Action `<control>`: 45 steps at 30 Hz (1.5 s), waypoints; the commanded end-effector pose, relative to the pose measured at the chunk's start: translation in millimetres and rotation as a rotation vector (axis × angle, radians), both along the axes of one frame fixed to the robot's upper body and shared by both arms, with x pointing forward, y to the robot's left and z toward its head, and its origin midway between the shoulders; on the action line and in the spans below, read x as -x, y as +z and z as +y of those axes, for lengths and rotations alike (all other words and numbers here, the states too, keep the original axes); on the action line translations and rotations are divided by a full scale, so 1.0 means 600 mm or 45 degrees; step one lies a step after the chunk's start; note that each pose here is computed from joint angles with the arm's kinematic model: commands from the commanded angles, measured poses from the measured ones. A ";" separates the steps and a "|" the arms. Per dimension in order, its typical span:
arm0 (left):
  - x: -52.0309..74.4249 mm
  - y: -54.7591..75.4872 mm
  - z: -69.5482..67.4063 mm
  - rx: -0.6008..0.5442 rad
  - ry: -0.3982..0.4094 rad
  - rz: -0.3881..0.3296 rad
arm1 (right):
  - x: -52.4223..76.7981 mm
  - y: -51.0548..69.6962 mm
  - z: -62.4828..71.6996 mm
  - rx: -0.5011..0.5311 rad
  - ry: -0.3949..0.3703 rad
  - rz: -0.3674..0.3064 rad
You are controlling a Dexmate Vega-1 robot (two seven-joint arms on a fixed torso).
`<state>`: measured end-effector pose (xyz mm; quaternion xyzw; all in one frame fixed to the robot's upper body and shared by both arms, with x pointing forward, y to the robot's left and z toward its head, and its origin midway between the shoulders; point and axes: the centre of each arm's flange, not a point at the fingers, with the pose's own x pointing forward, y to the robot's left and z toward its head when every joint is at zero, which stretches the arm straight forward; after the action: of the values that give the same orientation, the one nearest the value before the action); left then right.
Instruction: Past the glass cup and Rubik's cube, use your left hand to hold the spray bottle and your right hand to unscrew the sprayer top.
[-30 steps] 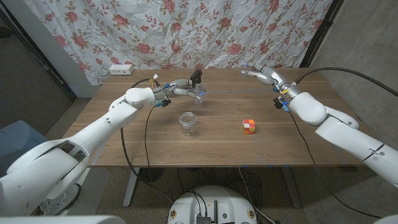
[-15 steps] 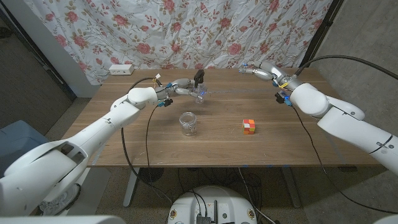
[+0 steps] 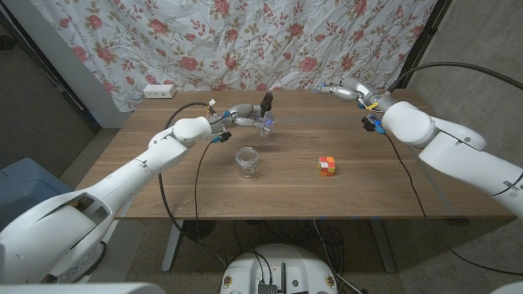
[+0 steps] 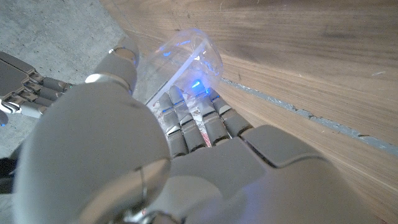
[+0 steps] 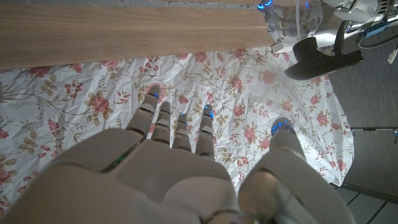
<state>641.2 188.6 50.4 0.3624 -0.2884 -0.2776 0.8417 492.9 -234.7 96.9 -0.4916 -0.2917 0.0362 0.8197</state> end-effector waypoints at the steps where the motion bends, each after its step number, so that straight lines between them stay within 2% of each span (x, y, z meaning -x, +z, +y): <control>1: 0.014 -0.008 -0.010 0.024 0.074 -0.040 | 0.017 0.015 0.032 0.020 -0.010 0.066; 18: 0.028 -0.012 -0.016 0.051 0.136 -0.055 | 0.030 0.026 0.091 0.130 0.038 0.149; 31: 0.043 -0.011 -0.023 0.055 0.218 -0.086 | 0.050 0.028 0.130 0.180 -0.025 0.092; 45: 0.054 -0.010 -0.029 0.052 0.288 -0.091 | 0.054 0.031 0.164 0.224 -0.080 0.074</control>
<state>611.6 170.9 44.9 0.3750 -0.2918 -0.1901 0.8591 466.3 -160.2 113.4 -0.5537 -0.2427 0.0540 0.7947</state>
